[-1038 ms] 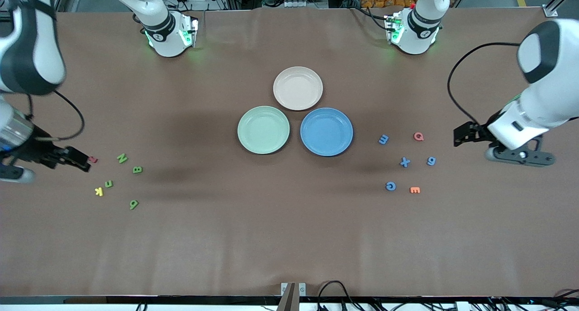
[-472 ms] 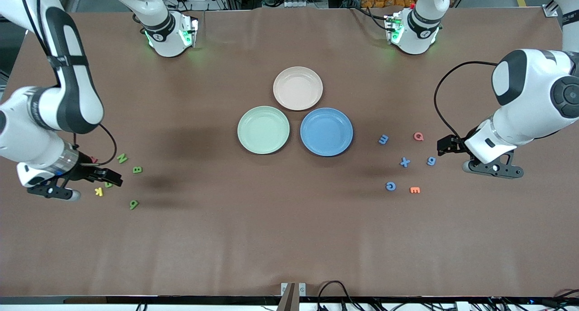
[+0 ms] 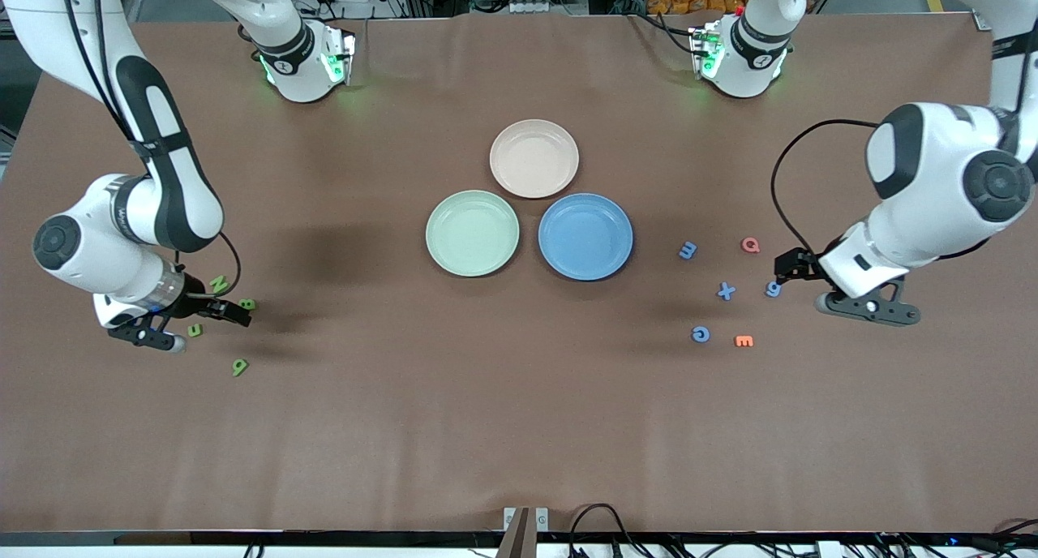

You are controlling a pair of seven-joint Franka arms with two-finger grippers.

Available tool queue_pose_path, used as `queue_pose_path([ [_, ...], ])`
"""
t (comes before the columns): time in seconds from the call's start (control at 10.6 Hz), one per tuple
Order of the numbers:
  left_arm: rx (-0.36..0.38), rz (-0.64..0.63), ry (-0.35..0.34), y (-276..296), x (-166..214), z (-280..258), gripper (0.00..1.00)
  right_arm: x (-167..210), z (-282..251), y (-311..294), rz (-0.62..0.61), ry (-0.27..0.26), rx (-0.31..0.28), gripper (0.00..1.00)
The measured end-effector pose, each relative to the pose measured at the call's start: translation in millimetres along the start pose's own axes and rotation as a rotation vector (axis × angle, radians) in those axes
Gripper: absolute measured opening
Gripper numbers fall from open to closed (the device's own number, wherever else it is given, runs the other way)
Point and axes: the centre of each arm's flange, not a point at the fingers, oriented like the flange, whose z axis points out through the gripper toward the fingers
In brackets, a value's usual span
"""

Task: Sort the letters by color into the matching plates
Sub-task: 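Reach the right gripper to green letters while the left gripper reaches blue letters, then grasp the green B with the right gripper while the left gripper grasps blue x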

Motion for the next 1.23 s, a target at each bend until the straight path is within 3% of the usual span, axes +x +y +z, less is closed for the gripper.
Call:
queue_pose_path([
  [0.66, 0.038, 0.252, -0.092, 33, -32, 113, 1.00, -16, 74, 15, 0.017, -0.109, -0.031, 1.00],
  [0.94, 0.055, 0.324, -0.070, 51, -44, 156, 1.00, -25, 90, 25, 0.029, -0.110, -0.039, 1.00],
  [1.23, 0.073, 0.386, -0.098, 53, -55, 200, 1.00, -26, 90, 26, 0.030, -0.106, -0.039, 1.00],
])
